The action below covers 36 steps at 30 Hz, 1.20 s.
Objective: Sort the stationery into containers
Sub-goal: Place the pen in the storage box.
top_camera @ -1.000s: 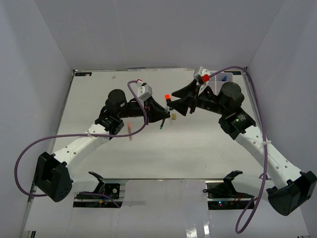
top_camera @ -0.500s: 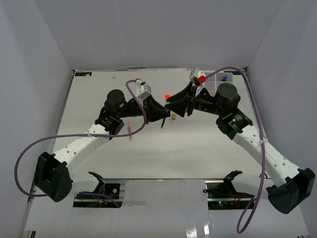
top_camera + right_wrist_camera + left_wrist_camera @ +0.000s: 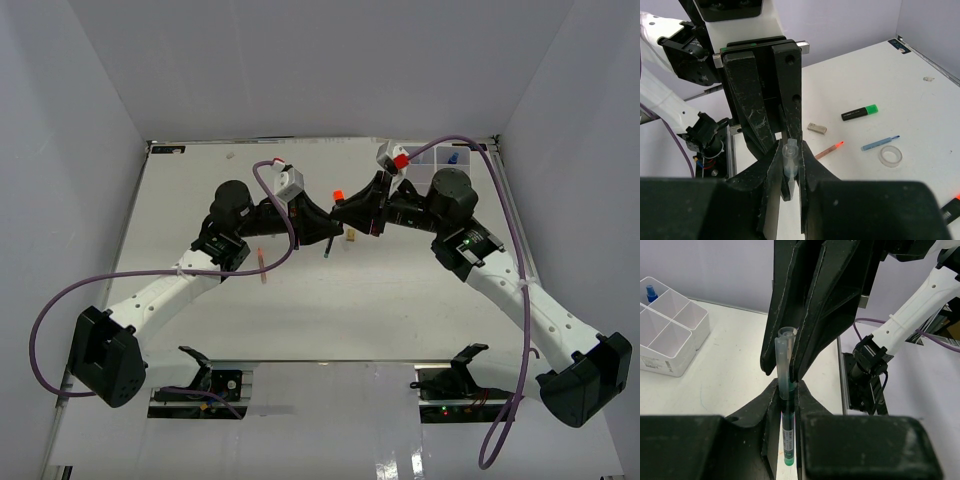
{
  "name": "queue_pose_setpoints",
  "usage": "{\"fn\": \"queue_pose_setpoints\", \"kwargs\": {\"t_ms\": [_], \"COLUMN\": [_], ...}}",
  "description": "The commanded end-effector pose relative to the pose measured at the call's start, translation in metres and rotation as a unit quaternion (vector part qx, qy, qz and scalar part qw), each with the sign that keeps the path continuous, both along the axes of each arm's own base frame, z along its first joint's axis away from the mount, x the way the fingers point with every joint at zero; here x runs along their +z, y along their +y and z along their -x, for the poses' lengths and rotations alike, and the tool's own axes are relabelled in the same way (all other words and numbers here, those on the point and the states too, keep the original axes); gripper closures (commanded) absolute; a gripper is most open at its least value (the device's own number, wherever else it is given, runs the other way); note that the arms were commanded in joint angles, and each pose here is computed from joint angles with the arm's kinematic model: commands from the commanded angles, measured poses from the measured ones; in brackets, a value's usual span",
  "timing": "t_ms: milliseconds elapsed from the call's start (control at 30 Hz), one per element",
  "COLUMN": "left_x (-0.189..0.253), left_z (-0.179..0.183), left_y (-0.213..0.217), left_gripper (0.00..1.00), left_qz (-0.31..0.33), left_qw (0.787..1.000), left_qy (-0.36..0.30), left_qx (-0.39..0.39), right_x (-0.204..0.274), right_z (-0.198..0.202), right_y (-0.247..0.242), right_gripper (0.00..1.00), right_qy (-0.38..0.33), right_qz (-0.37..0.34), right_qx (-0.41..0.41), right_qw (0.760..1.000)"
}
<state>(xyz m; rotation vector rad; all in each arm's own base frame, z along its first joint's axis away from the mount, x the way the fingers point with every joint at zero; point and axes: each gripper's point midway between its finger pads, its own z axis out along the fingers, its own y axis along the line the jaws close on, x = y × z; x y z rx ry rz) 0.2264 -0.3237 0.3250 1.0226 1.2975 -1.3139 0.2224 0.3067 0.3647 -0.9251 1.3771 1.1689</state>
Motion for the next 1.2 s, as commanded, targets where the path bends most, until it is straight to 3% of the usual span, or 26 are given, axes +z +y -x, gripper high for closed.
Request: {"fn": "queue_pose_setpoints", "kwargs": {"t_ms": [0,33,67,133,167,300,400,533,667,900,1167], "left_x": [0.003,0.000,-0.003,-0.008,-0.010,-0.026,-0.039,-0.062,-0.083,-0.112,-0.117], "left_z": [0.004,0.004,0.003,-0.001,-0.002,-0.015,-0.033,-0.066,-0.104,-0.143,-0.158], "left_y": [0.003,0.003,0.003,0.004,0.004,0.009,0.017,0.038,0.070,0.131,0.161], "left_gripper": [0.89,0.83,0.69,0.50,0.35,0.14,0.07,0.02,0.02,0.02,0.02], "left_qz": [0.000,-0.003,-0.006,-0.016,-0.019,-0.045,-0.073,-0.120,-0.169,-0.213,-0.211], "left_qw": [1.000,1.000,1.000,1.000,1.000,0.997,0.989,0.961,0.909,0.825,0.800], "left_qy": [-0.009,-0.004,-0.001,0.008,0.011,0.031,0.044,0.075,0.105,0.143,0.160], "left_qx": [-0.001,-0.001,0.001,0.012,0.017,0.063,0.123,0.237,0.365,0.503,0.539], "right_x": [0.014,0.014,0.015,0.014,0.015,0.009,0.003,-0.002,0.001,0.010,-0.005], "right_z": [-0.001,-0.002,-0.003,-0.009,-0.012,-0.030,-0.049,-0.089,-0.148,-0.229,-0.296], "right_y": [-0.002,-0.002,-0.003,-0.007,-0.008,-0.018,-0.031,-0.059,-0.111,-0.173,-0.204], "right_gripper": [0.92,0.92,0.92,0.92,0.92,0.92,0.92,0.92,0.92,0.92,0.92], "right_qy": [-0.031,-0.031,-0.033,-0.040,-0.044,-0.057,-0.063,-0.083,-0.101,-0.134,-0.154], "right_qz": [-0.014,-0.013,-0.011,-0.003,-0.001,0.022,0.037,0.062,0.085,0.057,0.083], "right_qx": [-0.010,-0.013,-0.018,-0.037,-0.049,-0.098,-0.150,-0.247,-0.388,-0.518,-0.562], "right_qw": [0.999,0.999,0.999,0.999,0.998,0.993,0.986,0.963,0.912,0.843,0.809]}}
